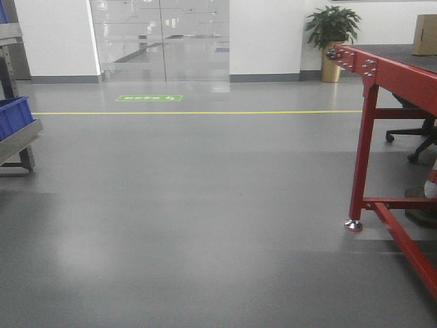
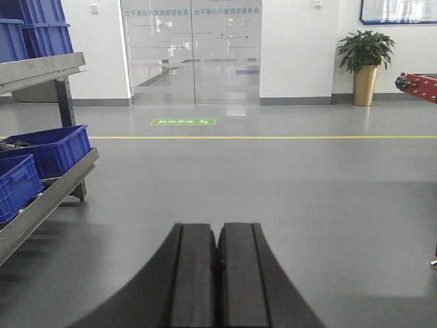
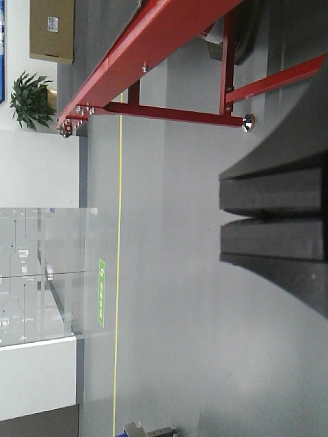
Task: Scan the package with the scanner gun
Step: 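Drive the base forward across the floor toward the red conveyor table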
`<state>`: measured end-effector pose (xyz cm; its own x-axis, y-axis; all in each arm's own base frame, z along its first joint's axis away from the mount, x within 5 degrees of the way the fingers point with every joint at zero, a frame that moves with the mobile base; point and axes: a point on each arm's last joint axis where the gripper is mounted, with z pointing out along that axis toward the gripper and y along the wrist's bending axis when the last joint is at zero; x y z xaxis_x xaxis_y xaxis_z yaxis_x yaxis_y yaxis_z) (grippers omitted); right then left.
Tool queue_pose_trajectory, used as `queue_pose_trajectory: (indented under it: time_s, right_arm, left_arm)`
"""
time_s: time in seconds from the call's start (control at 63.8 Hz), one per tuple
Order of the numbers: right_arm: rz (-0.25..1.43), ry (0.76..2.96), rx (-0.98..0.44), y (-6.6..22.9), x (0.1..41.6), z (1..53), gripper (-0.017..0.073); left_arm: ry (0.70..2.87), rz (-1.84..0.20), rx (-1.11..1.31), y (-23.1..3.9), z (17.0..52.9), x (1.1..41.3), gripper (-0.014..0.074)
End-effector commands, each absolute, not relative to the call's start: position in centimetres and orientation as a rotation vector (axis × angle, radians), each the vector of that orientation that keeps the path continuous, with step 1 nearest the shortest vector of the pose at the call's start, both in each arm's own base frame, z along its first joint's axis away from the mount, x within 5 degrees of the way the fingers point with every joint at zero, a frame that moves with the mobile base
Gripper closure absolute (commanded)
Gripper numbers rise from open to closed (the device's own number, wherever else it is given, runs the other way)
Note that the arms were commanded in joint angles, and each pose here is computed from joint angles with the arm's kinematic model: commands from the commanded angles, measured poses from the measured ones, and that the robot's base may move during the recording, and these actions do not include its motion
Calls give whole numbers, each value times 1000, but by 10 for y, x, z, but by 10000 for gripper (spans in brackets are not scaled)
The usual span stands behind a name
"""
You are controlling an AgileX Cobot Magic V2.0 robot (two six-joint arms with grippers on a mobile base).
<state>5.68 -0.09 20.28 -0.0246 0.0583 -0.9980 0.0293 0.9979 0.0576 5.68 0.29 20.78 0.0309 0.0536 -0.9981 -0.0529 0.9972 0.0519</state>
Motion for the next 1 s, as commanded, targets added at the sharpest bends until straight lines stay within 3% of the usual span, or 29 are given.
queue_pose_trajectory:
  time_s: [0.0, 0.988]
  right_arm:
    - [14, 1578, 68, -1, 56, 205, 725]
    - [14, 1578, 68, -1, 56, 205, 725]
  left_arm:
    - [1512, 84, 6, 3, 211, 56, 704]
    - [1512, 83, 8, 3, 211, 56, 704]
